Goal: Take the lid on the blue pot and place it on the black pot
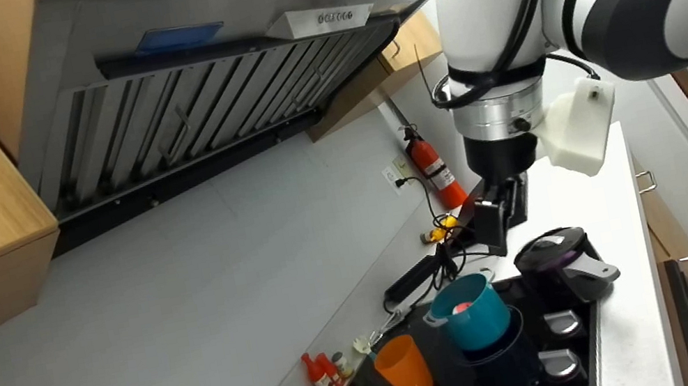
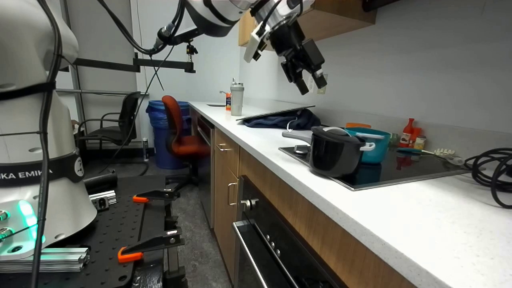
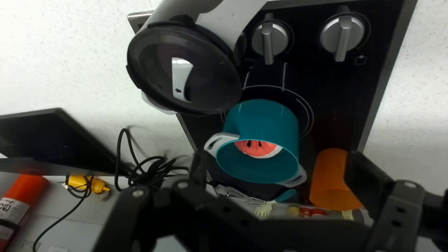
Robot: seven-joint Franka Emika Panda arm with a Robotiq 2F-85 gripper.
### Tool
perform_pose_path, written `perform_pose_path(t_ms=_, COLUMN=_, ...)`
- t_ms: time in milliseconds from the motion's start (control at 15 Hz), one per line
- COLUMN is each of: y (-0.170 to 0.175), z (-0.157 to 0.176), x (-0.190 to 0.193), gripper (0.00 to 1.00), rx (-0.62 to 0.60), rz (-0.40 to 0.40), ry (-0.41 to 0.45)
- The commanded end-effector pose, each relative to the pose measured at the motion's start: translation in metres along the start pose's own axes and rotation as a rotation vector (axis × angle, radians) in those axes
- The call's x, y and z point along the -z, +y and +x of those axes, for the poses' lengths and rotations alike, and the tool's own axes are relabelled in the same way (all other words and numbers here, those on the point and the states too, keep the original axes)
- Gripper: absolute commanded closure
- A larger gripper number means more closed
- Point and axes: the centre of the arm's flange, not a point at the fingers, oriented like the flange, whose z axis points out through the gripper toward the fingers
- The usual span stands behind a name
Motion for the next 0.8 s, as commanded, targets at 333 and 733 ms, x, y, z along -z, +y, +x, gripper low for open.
perform_pose_path(t_ms=333, y=-0.017, z=-0.059, x=0.063, gripper=0.00, rx=-0.033, rz=-0.029, ry=0.125)
perform_pose_path(t_ms=733, y=-0.023, z=-0.083, x=0.082, gripper=0.00, rx=-0.063, rz=-0.041, ry=0.168)
